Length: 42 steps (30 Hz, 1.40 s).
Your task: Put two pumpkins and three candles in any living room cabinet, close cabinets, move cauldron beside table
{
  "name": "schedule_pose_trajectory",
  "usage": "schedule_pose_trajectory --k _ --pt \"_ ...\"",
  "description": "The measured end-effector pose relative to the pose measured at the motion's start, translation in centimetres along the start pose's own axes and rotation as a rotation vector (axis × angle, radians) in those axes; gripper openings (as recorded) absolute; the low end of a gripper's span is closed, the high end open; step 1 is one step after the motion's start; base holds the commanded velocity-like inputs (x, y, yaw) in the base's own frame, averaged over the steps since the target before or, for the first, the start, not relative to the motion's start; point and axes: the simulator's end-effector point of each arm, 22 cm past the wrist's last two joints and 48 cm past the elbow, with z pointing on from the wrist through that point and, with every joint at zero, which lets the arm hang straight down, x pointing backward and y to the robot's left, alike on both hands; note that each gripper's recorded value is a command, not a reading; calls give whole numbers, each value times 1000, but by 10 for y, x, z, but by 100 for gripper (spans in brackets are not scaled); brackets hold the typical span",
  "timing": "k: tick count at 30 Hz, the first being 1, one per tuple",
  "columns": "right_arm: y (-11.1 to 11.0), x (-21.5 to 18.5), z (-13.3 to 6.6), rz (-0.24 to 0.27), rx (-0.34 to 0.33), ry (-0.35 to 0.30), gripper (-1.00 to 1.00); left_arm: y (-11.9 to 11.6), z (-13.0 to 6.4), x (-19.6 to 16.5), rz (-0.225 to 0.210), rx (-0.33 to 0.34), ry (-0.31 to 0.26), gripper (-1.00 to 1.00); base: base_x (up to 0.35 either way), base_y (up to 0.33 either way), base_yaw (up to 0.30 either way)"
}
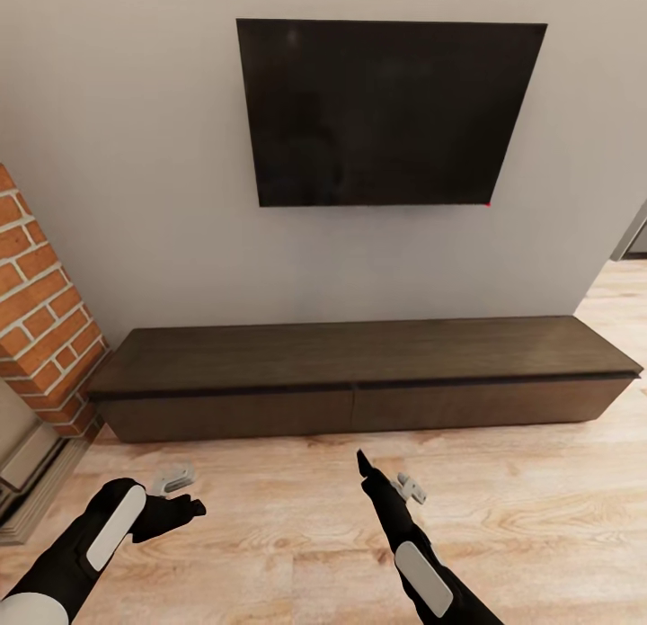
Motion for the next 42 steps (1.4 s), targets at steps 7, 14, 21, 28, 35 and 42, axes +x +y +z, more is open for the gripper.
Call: schedule_pose_trajectory --k 7,14,21,28,35,42 --pt "-13 8 3 4 5 2 100 1 13 4 0 2 1 100 0 0 0" --pt "5 8 5 20 -131 -18 100 4 25 8 -4 8 2 100 0 0 0" --pt "14 -5 3 196 -244 -83 100 -34 22 13 -61 220 45 100 0 0 0" --pt "2 -5 6 240 -250 -107 100 -40 18 6 -94 349 36 100 0 0 0" --pt "-13 -23 7 314 -266 -187 100 -46 15 2 -114 468 22 100 0 0 0" --pt "-15 -20 7 323 -319 -195 100 -51 25 6 -133 509 24 100 0 0 0"
